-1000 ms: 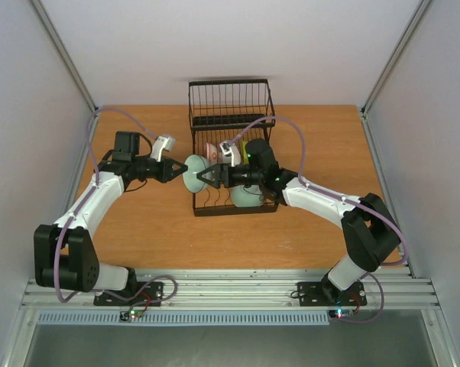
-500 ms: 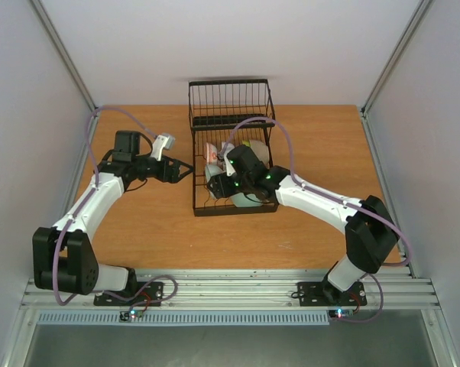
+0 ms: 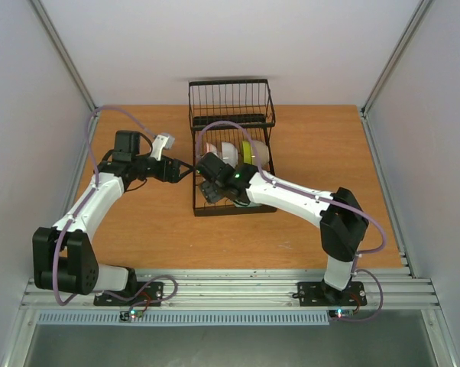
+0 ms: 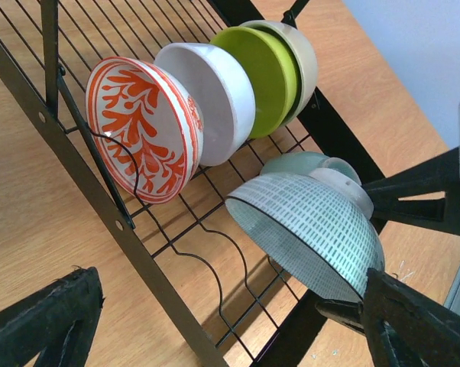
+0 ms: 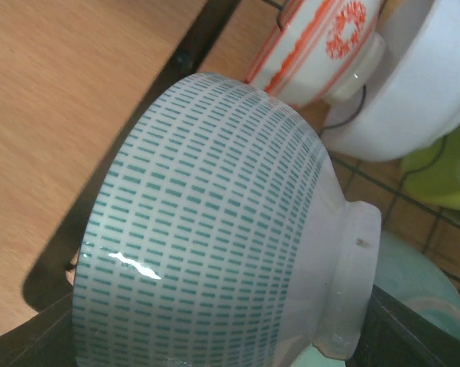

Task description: Load the bowls into the dish rack

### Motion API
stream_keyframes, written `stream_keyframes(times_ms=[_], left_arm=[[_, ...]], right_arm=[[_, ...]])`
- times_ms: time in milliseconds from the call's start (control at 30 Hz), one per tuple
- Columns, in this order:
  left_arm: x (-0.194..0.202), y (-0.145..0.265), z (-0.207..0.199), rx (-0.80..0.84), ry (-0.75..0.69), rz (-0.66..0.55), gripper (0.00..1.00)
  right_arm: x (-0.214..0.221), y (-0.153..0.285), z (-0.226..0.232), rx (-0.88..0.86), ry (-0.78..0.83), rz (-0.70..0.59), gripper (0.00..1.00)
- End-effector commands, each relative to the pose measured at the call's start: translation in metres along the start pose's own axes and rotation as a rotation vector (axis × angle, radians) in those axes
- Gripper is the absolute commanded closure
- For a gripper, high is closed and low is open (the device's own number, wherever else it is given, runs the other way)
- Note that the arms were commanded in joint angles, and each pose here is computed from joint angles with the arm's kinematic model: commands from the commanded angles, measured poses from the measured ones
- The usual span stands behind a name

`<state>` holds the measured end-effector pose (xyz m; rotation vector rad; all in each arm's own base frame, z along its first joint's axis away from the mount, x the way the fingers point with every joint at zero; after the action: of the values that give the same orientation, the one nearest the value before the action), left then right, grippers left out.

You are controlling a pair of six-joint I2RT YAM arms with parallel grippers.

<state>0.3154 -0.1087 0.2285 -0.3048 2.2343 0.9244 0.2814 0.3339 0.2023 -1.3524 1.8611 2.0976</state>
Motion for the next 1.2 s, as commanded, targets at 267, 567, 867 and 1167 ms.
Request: stream_keyframes(times_ms=[267,567,867,1167], left_arm=[[-0.017,0.012,-0.006,-0.049,-0.061,-0.076,0.08],[-0.026,0.032,0.015,-0.237,-0.009,-0.192,0.06],[-0.036,0.059,0.049,-0.381,0.114,-0.283,0.04],[-0.036,0.064,0.051,-0.37,0.134,-0.292,0.03]], right_arm=[[-0.006,0.003,0.013,0.255,0.17,0.059,0.99],[-0.001,-0.012,0.02,0.314,0.215,0.117,0.99],[0.002,-0.021,0.023,0.346,0.25,0.182,0.99],[0.012,-0.035,0.027,0.384,0.292,0.285,0.99]])
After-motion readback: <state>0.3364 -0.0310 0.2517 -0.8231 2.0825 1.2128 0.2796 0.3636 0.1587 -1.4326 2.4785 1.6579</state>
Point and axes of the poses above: each gripper's point midway between its finger pads, its own y axis back along the fingers, its own z axis along the line the jaws close on, x = y × z, the point moved 6 cm from there along y, back along the fingers, and after that the axes turned 4 degrees about y, right-handed, at the moved point
